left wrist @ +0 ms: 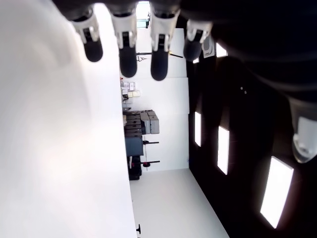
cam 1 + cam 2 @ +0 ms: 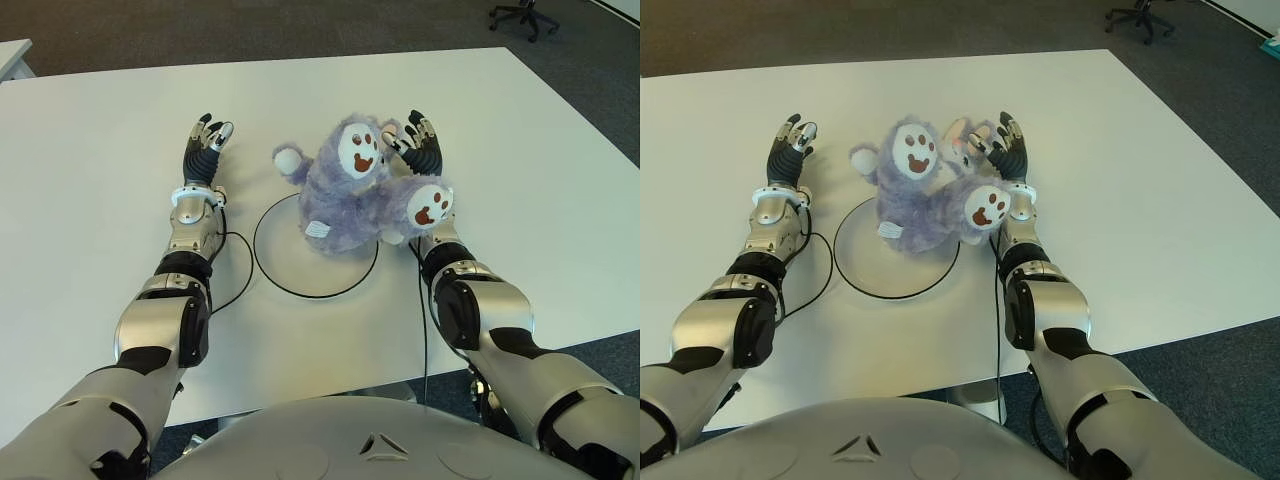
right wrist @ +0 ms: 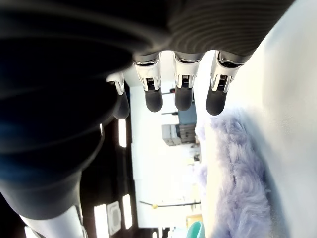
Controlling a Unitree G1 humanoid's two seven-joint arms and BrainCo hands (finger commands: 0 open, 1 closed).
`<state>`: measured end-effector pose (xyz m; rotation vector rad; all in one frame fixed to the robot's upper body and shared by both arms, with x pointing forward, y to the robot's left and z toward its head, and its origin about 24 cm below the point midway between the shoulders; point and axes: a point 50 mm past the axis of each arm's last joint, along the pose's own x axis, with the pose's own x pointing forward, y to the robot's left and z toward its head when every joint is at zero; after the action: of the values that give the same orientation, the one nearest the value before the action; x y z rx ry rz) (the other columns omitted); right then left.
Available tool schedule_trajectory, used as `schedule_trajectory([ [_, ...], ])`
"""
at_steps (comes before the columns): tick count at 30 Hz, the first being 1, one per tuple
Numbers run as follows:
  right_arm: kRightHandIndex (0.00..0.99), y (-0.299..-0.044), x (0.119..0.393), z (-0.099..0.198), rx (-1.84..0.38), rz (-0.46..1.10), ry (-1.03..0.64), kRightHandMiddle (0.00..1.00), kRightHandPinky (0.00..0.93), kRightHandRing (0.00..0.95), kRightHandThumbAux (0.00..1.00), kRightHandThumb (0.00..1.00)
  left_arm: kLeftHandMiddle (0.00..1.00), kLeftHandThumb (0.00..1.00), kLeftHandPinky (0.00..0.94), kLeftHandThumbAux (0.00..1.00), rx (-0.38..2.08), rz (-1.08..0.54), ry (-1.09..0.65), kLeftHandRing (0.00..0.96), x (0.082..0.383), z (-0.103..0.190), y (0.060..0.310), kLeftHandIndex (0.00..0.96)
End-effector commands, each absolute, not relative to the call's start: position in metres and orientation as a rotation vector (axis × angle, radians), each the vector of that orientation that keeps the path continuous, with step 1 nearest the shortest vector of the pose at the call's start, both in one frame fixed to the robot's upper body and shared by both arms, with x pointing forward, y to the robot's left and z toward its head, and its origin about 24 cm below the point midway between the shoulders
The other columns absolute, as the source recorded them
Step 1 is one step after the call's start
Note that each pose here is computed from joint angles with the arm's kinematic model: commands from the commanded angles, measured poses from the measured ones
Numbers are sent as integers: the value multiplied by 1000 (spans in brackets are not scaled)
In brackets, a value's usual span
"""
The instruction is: Put the doll into the plate.
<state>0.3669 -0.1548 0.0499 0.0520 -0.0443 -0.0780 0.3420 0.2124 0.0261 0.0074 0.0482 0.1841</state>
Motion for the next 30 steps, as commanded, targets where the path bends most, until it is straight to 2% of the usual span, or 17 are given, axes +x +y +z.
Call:
schedule_trajectory([
  [1, 98, -155, 339, -3, 68, -97, 175, 53, 98, 52, 782, 112, 159, 0, 115, 437, -15, 219, 241, 139, 318, -17, 211, 14],
  [12, 98, -154, 340, -3, 76, -97, 179, 54, 101, 51, 784, 126, 153, 0, 94, 444, -23, 231, 268, 137, 317, -19, 211, 0],
  [15, 98, -154, 340, -3, 76, -97, 182, 55, 96, 50, 787, 131, 159, 0, 160, 447, -27, 239, 279, 150, 316, -20, 211, 2],
  [24, 96, -154, 340, -3, 77, -97, 181, 56, 95, 51, 788, 134, 176, 0, 214, 446, -30, 251, 289, 186, 317, -21, 212, 12],
  [27, 94, -154, 340, -3, 77, -97, 181, 54, 94, 50, 786, 132, 179, 0, 212, 443, -33, 254, 295, 193, 317, -21, 212, 10],
  [28, 94, -154, 340, -3, 77, -97, 180, 53, 95, 50, 785, 132, 175, 0, 162, 440, -34, 254, 296, 185, 316, -21, 211, 10],
  [30, 93, -154, 340, -3, 77, -98, 179, 52, 95, 49, 784, 133, 172, 0, 128, 438, -36, 255, 297, 179, 316, -22, 211, 10],
])
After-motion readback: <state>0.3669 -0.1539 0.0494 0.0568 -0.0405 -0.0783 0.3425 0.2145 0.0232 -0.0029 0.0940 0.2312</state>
